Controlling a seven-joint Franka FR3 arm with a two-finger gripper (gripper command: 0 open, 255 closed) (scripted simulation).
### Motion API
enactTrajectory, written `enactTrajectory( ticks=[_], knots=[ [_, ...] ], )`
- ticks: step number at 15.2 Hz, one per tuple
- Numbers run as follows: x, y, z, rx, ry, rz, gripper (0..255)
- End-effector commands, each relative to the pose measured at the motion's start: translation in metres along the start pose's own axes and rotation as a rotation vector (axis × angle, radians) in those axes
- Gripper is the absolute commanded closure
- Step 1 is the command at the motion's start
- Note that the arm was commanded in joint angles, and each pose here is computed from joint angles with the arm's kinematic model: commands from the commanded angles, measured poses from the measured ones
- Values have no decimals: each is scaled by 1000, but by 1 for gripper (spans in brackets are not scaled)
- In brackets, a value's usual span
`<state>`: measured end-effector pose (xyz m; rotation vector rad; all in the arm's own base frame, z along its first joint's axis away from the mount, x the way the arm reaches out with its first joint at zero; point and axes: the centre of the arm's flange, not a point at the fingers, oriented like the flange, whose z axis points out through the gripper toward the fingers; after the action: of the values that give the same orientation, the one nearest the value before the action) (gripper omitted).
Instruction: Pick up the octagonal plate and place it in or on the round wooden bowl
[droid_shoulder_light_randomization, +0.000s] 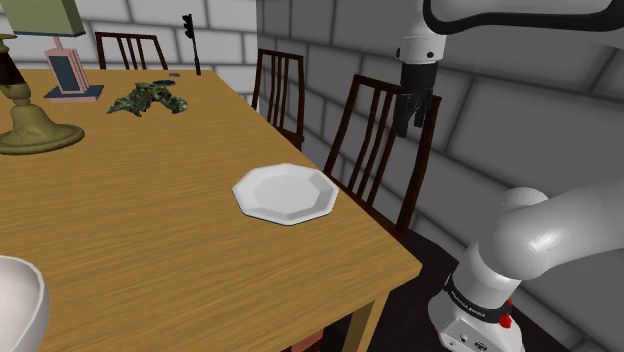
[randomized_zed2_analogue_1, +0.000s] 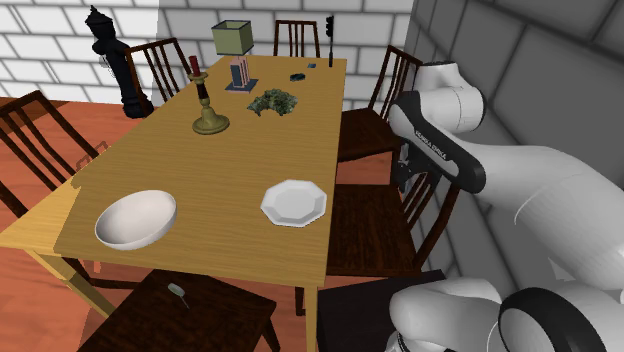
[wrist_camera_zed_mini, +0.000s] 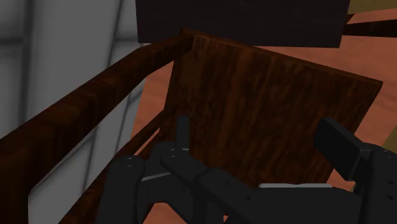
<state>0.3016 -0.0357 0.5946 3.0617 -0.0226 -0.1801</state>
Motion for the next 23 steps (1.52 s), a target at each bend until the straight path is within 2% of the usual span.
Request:
enactTrajectory(
  ticks=[1, 11, 20, 21, 23],
  knots=[
    [0, 0, 0, 0, 0, 0, 0],
    [15, -104, 9, 153, 123, 77, 0],
    [35, -197, 2, 291, 233, 146, 0],
    [37, -203, 1, 300, 240, 151, 0],
    [39, -206, 11, 300, 240, 151, 0]
  ],
)
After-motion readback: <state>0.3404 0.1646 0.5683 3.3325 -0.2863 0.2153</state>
